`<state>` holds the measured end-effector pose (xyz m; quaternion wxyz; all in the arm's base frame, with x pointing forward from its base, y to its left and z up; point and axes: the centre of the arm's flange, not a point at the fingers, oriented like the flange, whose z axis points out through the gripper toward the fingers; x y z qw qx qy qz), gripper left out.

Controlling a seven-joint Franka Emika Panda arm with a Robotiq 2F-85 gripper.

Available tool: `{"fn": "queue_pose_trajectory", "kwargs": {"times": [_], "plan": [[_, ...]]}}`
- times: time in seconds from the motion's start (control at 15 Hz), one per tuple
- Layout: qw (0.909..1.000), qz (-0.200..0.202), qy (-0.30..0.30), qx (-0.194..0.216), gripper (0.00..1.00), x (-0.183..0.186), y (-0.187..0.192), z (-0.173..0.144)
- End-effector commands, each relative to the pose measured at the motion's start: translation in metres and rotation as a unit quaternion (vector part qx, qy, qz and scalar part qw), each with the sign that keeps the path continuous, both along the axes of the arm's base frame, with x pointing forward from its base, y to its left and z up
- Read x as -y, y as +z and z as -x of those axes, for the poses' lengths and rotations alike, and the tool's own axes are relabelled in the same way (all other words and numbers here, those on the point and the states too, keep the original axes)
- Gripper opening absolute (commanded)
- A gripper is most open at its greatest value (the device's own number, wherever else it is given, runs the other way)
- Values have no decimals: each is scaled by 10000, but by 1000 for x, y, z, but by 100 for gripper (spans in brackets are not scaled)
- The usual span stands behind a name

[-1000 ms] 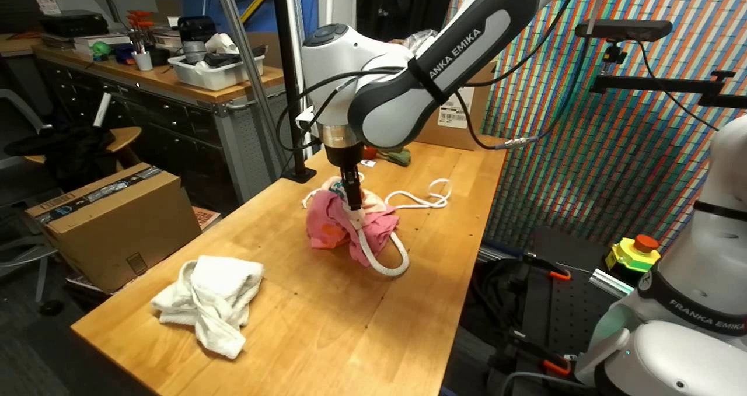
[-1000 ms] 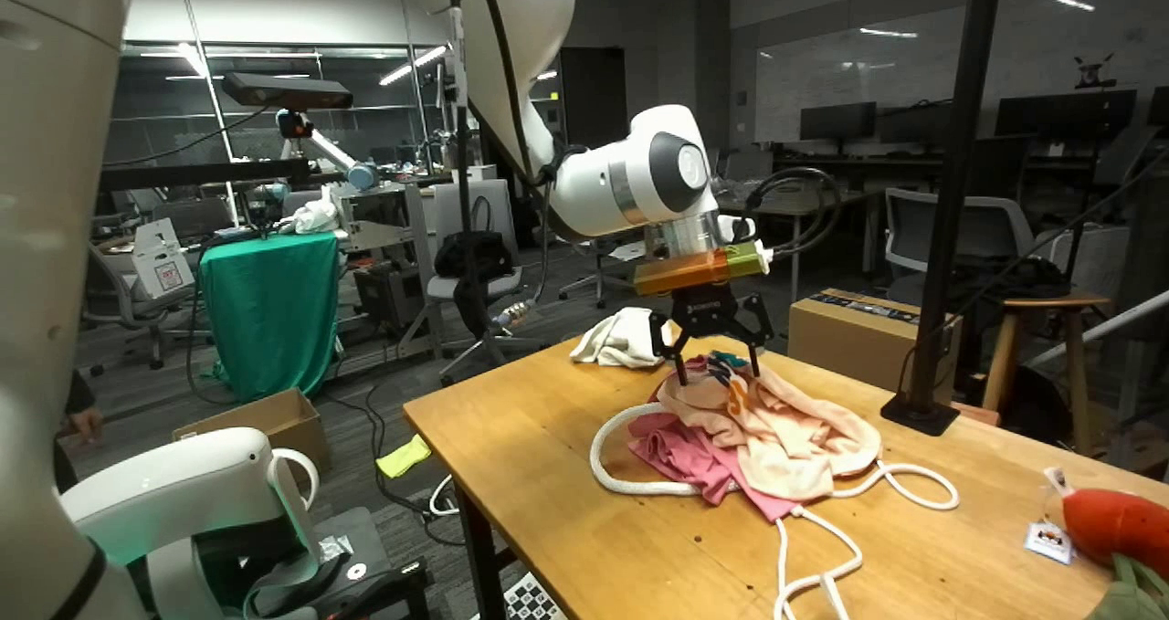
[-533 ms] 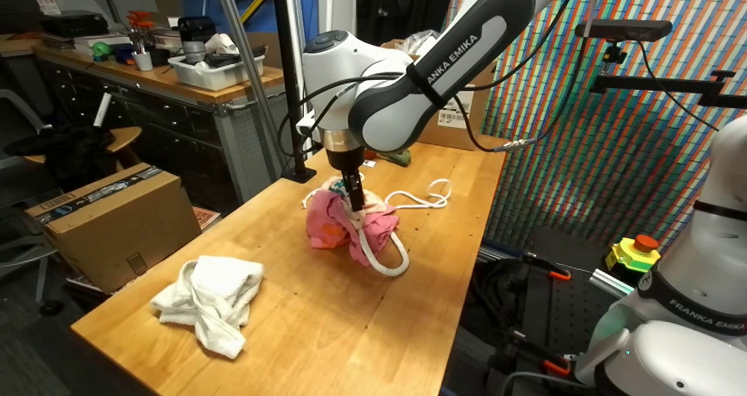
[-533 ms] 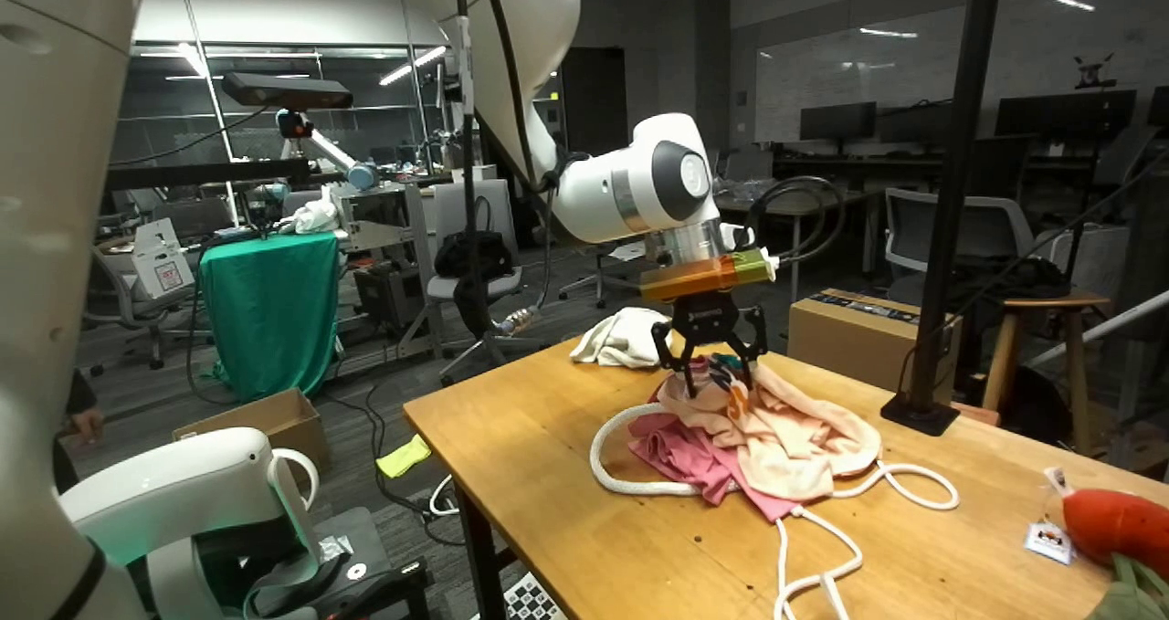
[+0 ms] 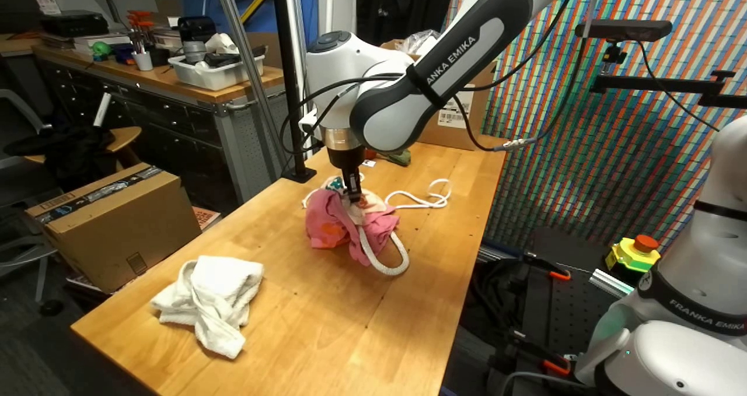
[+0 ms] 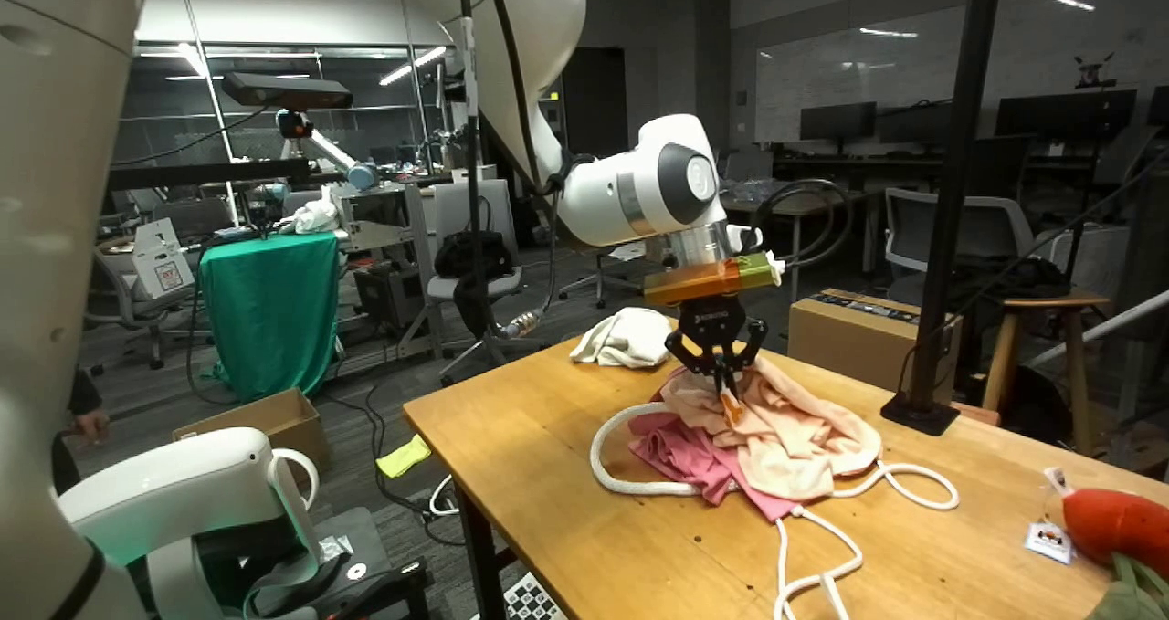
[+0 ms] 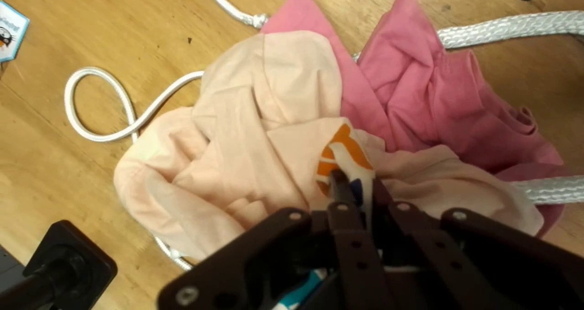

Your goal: Spread the clothes and the objects across on the table

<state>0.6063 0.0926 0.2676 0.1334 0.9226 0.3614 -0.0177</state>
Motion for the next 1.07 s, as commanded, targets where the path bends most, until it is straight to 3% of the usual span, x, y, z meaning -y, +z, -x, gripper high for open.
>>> {"fn": "queue_pose_trajectory", "kwargs": {"times": [0.0,0.07,0.27,0.53,0.8,1.0], "plan": [[9993,-35,-201,317,1,-2,7,3],[9988,-72,-272,406,5,-3,9,3],[9959,-170,-525,723,6,-6,19,4],[9840,-437,-1064,1358,5,-10,41,7],[9592,-620,-1761,2123,5,-8,65,14],[9355,-675,-2237,2652,5,0,84,24]]}}
